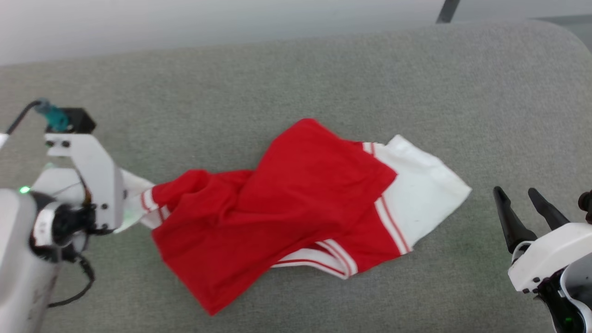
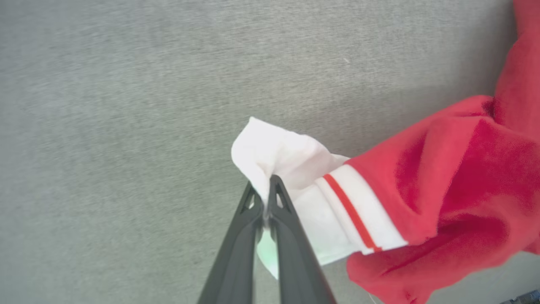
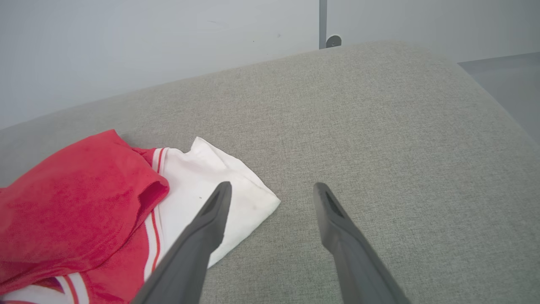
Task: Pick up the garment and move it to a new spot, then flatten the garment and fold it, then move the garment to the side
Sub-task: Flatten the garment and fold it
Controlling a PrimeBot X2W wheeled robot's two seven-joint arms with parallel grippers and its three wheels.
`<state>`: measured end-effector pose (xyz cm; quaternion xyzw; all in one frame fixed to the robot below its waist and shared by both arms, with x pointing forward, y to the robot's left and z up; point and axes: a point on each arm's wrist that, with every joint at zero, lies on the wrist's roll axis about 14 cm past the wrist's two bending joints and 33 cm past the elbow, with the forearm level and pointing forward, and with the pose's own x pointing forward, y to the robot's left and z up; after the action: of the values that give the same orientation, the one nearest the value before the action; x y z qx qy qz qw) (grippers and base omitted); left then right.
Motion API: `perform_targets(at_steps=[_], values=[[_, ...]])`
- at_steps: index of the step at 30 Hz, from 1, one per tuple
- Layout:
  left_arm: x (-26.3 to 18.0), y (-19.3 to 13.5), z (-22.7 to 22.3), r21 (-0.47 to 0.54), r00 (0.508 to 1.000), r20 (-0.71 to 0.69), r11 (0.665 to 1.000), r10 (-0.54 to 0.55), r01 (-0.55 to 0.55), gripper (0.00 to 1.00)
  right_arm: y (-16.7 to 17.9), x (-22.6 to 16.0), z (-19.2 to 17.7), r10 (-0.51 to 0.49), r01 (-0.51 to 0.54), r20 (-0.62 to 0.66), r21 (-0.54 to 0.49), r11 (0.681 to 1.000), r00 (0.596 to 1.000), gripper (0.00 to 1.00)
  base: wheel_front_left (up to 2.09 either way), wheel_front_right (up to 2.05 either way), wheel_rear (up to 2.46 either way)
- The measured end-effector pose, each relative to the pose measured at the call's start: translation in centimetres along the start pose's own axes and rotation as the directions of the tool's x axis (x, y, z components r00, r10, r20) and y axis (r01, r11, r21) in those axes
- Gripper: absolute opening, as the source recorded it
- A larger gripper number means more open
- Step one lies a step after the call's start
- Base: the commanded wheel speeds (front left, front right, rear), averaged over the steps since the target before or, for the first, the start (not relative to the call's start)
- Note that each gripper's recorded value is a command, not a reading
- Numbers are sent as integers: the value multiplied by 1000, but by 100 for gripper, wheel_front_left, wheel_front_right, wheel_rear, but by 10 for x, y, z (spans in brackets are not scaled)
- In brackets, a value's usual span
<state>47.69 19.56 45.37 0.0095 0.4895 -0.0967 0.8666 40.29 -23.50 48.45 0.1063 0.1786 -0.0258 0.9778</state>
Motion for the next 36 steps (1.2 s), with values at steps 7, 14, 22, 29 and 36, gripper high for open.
perform_targets(at_steps=[7, 14, 22, 29, 36], values=[[-31, 45, -29, -81, 992, -13, 989, 127, -127, 0, 10, -8, 4, 26, -26, 6, -10, 1000, 1000, 100, 0, 0, 0], [-37, 56, -51, -149, 989, 37, 980, 142, -135, 100, 22, -13, 5, 59, -59, 8, -9, 998, 998, 100, 0, 0, 0], [-49, 47, -39, -143, 985, 136, 986, 107, -87, 100, 29, -18, 17, 79, -78, 61, -16, 997, 995, 100, 0, 0, 0], [-65, 12, -32, -58, 990, 141, 998, 10, -2, 100, 33, -22, 24, 90, -88, 95, -19, 996, 991, 100, 0, 0, 0], [-59, -2, -32, -18, 996, 87, 1000, -15, 17, 100, 37, -27, 46, 107, -99, 202, -46, 994, 974, 100, 0, 0, 0]])
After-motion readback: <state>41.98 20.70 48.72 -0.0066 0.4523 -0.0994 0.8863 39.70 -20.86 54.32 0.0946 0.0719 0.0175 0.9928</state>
